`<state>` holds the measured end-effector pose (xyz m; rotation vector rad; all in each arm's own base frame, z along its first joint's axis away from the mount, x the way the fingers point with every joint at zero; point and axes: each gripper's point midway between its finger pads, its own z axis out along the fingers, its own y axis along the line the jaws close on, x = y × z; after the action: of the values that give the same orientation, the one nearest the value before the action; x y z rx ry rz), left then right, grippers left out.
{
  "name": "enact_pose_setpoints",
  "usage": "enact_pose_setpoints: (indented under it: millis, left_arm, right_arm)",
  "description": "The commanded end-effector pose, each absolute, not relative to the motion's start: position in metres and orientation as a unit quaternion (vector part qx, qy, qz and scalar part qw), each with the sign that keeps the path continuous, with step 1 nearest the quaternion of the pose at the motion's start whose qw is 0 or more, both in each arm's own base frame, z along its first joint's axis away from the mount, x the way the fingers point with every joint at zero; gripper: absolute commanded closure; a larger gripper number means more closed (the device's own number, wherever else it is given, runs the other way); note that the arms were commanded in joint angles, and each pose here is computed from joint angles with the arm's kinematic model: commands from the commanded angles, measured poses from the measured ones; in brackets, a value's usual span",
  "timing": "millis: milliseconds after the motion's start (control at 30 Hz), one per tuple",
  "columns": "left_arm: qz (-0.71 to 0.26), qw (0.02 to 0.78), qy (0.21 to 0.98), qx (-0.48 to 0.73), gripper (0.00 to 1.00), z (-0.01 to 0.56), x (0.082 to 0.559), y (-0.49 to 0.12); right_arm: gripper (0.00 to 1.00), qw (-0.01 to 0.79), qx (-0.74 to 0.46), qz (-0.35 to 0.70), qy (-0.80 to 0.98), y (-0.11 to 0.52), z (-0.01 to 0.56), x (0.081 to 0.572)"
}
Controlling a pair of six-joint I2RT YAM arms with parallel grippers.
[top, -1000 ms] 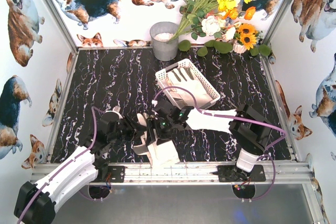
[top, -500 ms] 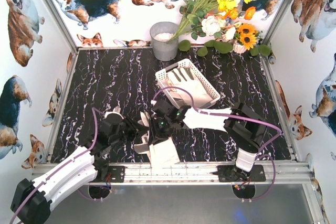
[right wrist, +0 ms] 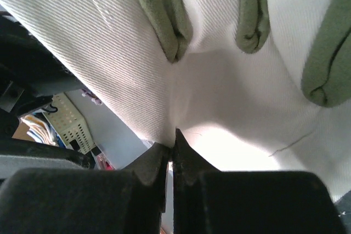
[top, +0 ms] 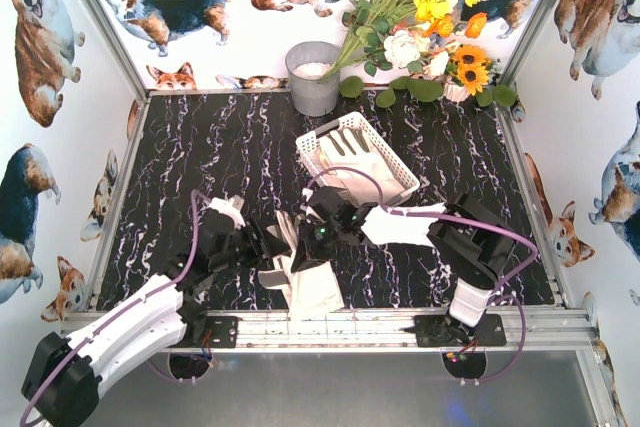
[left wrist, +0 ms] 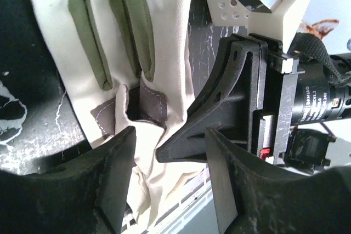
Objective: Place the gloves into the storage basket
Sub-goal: Pair the glove with the glove.
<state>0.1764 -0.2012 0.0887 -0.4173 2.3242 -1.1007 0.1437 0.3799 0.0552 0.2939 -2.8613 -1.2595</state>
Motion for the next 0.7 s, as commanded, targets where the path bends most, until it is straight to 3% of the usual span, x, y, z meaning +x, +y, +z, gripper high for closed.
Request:
enact_pose_setpoints:
  millis: [0, 200, 667]
  left_arm:
    - [-0.433, 0.317, 0.844, -0.021, 0.47, 0.105, 0.183, -0.213]
    - [-0.448, 0.333, 0.826, 0.078, 0.35, 0.116, 0.192, -0.230]
    - [-0.452, 0.316, 0.825, 0.126, 0.30, 0.109, 0.205, -0.247]
  right_arm:
    - [1.00, -0.027, 0.107, -0.464, -0.879, 0.388, 0.085, 0.151]
    - [1.00, -0.028, 0.109, -0.474, -0.873, 0.383, 0.086, 0.150]
    - [1.00, -0.025, 0.105, -0.473, -0.874, 0.381, 0.083, 0.151]
